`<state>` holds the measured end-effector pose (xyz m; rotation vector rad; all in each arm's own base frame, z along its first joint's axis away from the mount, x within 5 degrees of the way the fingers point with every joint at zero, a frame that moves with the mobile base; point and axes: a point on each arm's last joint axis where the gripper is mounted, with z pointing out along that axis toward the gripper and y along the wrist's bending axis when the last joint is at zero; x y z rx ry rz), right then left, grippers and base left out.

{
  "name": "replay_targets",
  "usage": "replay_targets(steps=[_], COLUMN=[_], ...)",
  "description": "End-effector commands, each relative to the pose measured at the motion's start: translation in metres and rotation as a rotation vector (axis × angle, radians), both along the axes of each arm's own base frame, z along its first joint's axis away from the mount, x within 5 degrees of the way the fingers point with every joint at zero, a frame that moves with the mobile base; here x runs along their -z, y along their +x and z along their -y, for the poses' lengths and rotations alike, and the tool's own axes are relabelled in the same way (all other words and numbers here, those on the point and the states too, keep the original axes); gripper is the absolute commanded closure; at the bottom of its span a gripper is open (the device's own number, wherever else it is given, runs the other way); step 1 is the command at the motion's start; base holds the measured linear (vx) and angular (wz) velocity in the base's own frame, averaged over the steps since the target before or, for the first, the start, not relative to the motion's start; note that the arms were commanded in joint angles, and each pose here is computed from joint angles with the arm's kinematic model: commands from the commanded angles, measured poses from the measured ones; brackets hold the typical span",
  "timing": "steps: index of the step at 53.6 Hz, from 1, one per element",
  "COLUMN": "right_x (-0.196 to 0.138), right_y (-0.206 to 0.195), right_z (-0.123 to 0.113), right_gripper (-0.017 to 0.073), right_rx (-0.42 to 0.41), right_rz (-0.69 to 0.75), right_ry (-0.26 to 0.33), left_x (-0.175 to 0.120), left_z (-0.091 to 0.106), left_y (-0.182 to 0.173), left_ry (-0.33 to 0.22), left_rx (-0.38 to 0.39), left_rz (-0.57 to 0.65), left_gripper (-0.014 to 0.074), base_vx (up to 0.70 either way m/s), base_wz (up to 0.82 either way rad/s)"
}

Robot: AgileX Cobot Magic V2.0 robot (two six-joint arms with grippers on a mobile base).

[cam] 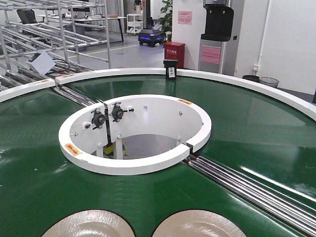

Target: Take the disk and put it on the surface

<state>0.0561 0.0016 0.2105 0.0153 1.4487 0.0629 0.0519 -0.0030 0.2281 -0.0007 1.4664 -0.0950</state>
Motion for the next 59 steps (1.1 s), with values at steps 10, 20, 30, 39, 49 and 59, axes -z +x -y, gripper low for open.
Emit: replay_targets(steps=[10,20,30,39,49,59], right_x=[-0.101,-0.158,-0.155,-0.138,-0.125,-0.117], right_y=[-0.015,0.0,0.039,0.069,0.09,0.1], right_z=[0.001,0.001,0.0,0.0,-0.001,-0.001], right_gripper=[0.0567,0.0567,0.0564,0.0559,0.0524,0.041], right_rx=[0.011,0.018,0.017,0.016,0.015,0.015], right_rz=[0.125,0.077,-0.072,-0.232,-0.325,-0.377], right_ry=[0.002,-0.011,-0.013,-0.007,-0.01,-0.014], left_x=[-0.117,-0.182,-0.181,-0.151,-0.108,-0.076], left_z=[-0.002,-0.001,0.002,0.005,0.007,0.009], left_y=[-0.038,-0.027,0.027,0.074,0.112,0.141], left_ry=[-0.024,-0.014,0.003,0.017,0.035,0.044], left_rx=[0.005,0.002,0.002,0.003,0.004,0.005], left_rz=[0.289,0.291,0.118,-0.136,-0.433,-0.587], left_gripper=[0.06,0.0599,0.0598,0.0591,0.0543,0.036], base_vx=[0.0,0.0,0.0,0.0,0.0,0.0], base_wz=[0.0,0.0,0.0,0.0,0.0,0.0])
